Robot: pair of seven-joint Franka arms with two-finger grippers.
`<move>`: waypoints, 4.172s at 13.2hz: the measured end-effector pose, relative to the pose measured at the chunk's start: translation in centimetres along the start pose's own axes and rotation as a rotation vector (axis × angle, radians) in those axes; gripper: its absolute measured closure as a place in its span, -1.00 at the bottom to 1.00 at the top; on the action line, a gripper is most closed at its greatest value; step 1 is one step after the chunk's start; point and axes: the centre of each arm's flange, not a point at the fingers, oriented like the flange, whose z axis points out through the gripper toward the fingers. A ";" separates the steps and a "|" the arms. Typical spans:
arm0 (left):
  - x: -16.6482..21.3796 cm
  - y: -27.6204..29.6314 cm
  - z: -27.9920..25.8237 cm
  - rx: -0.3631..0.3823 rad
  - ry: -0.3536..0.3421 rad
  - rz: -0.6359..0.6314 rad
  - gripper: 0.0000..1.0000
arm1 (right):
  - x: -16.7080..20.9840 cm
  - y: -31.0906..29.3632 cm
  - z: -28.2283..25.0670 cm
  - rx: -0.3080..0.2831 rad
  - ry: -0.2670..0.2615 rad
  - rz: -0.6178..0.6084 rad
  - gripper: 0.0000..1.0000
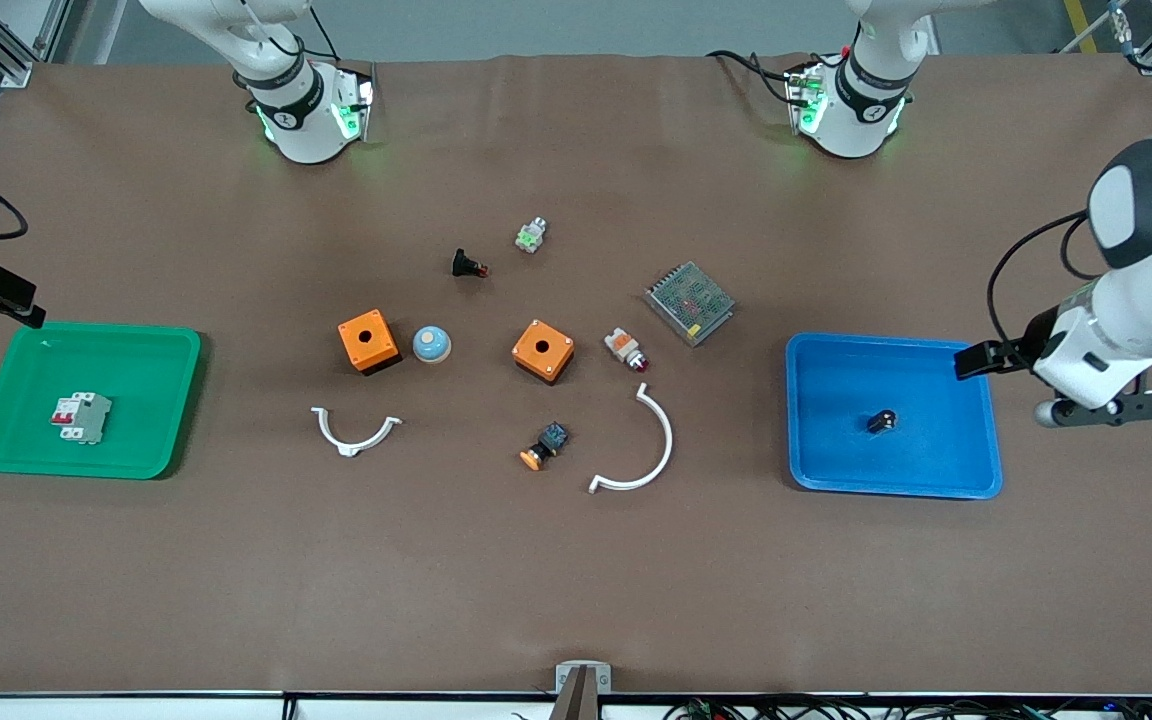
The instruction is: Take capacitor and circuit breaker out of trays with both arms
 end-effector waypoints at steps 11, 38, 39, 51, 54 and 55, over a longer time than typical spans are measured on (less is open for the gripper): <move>2.6 2.0 15.0 -0.045 0.002 -0.002 -0.49 | -0.1 2.2 0.7 -0.007 -0.010 0.036 -1.00; 1.2 6.7 11.2 -0.067 0.045 0.008 0.31 | 0.2 21.7 38.6 -0.003 -0.134 -0.038 -0.86; 0.6 9.0 10.4 -0.077 0.041 -0.016 0.31 | 0.2 21.7 39.0 -0.001 -0.138 -0.038 -0.86; -5.0 35.8 10.3 -0.168 0.022 -0.185 0.31 | 0.7 20.2 37.4 0.030 -0.182 -0.056 0.21; -6.4 41.2 14.0 -0.153 0.001 -0.187 0.31 | 1.9 17.9 31.0 0.038 -0.177 -0.058 0.21; -6.8 42.3 15.3 -0.139 -0.001 -0.185 0.31 | 2.1 16.2 28.3 0.044 -0.187 -0.043 0.21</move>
